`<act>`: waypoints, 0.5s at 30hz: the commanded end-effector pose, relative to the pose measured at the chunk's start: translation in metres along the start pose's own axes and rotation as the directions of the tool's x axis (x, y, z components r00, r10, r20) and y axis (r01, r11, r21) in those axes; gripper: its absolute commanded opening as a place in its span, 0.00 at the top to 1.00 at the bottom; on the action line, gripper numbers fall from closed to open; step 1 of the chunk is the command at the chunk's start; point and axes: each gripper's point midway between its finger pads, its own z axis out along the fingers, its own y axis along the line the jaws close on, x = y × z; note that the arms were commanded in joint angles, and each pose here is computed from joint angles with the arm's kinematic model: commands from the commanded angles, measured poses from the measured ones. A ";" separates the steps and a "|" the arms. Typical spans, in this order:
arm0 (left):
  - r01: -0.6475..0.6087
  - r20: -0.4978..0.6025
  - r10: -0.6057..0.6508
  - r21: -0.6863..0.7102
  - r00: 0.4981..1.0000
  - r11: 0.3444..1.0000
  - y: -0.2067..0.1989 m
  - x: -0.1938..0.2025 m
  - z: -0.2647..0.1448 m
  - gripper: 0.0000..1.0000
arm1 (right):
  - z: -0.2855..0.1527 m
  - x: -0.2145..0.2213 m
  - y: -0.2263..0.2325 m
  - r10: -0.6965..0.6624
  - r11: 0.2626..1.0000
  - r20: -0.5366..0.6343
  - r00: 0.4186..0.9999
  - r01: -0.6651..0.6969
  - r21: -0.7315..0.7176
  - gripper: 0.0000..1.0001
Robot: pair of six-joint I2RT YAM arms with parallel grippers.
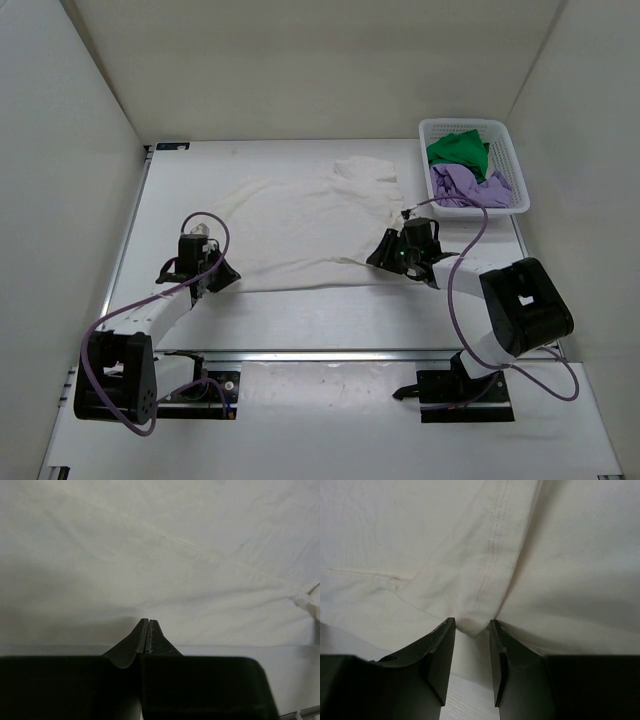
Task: Fold and stack the t-shirts
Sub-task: Fold the flattened tshirt in 1/3 of the way
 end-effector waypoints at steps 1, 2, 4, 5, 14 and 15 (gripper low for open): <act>0.000 0.016 0.000 0.024 1.000 1.000 -0.004 -0.003 -0.001 0.94 | 0.002 -0.019 0.018 -0.008 0.999 0.045 0.999 0.011 -0.053 0.70; 0.002 0.030 -0.003 0.024 1.000 1.000 -0.005 -0.008 -0.002 0.94 | 0.002 -0.020 0.020 -0.007 0.998 0.051 0.999 0.009 -0.055 0.76; -0.001 0.028 0.000 0.027 1.000 1.000 -0.006 -0.007 -0.002 0.94 | 0.001 -0.024 0.021 -0.008 0.998 0.058 0.998 0.012 -0.059 0.86; 0.004 0.023 -0.004 0.017 1.000 1.000 -0.003 -0.004 -0.001 0.94 | 0.000 -0.023 0.025 -0.018 0.998 0.057 0.998 0.022 -0.063 0.90; 0.009 0.033 -0.009 0.003 0.999 1.000 0.002 -0.003 -0.002 0.95 | 0.011 -0.055 0.040 -0.082 0.996 0.082 0.993 0.084 -0.027 1.00; 0.010 0.041 -0.010 0.003 0.999 1.000 0.001 -0.006 -0.003 0.95 | 0.013 -0.060 0.045 -0.095 0.995 0.088 0.992 0.098 -0.031 1.00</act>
